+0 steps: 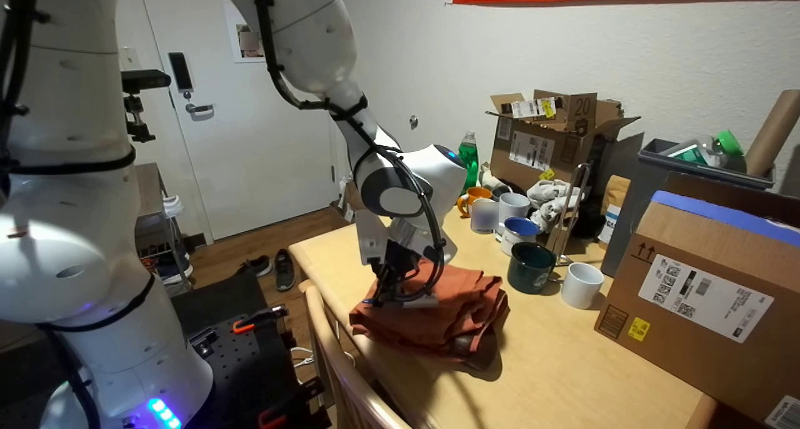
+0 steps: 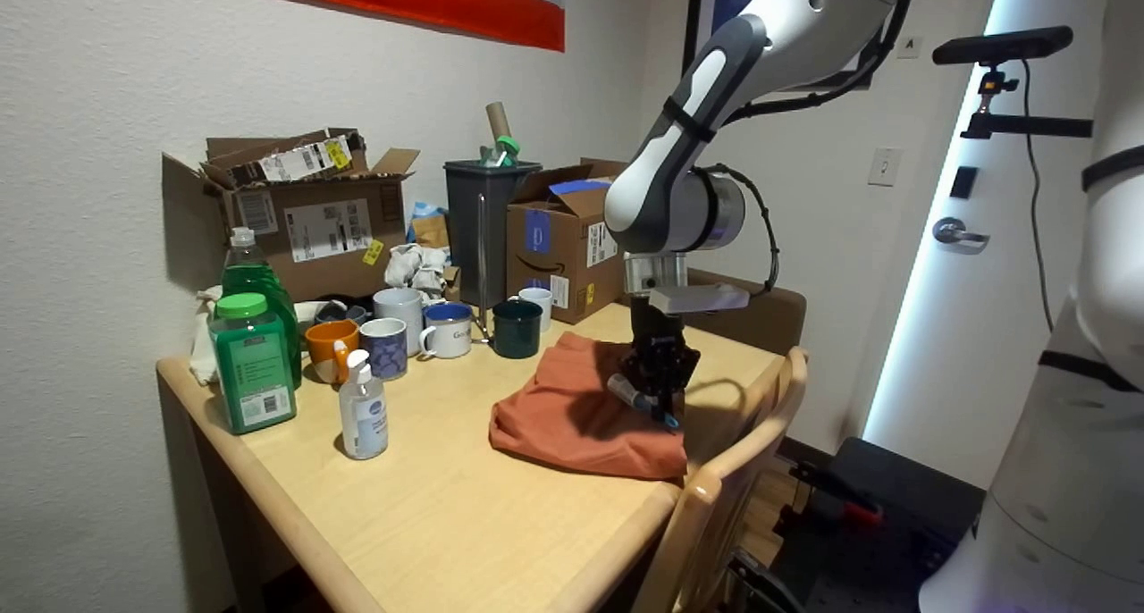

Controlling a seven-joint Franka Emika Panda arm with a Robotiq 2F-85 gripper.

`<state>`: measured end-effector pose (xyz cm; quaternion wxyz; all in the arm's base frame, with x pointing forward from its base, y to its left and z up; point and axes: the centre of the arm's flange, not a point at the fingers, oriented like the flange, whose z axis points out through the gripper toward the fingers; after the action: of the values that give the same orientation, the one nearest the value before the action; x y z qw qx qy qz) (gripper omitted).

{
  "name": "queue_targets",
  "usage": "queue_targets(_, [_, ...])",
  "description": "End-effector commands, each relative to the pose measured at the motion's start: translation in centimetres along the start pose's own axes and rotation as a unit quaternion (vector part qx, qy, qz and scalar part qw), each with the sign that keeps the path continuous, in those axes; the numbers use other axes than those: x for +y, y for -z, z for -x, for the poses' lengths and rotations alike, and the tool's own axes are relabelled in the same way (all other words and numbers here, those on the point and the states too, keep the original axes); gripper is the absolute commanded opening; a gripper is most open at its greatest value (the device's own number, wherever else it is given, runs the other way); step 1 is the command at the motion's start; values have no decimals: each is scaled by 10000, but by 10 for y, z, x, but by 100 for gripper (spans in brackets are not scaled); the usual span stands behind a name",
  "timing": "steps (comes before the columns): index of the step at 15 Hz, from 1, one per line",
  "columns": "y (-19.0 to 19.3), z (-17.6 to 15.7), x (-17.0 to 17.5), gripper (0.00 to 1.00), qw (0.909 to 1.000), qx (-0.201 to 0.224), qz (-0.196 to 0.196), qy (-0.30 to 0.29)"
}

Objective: Pick up the lint roller and use it on the orange fabric

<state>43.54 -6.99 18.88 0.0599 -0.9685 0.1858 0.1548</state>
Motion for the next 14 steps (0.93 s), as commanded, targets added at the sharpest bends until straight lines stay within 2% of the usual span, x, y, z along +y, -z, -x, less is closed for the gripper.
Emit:
queue_targets(1, [6,-4,1,3,10000,-24,76,39])
queue_targets(5, [9,-11,9,3,9998,82,207,-13])
queue_targets(14, [12,-41,45,3,9971,220,456,-566])
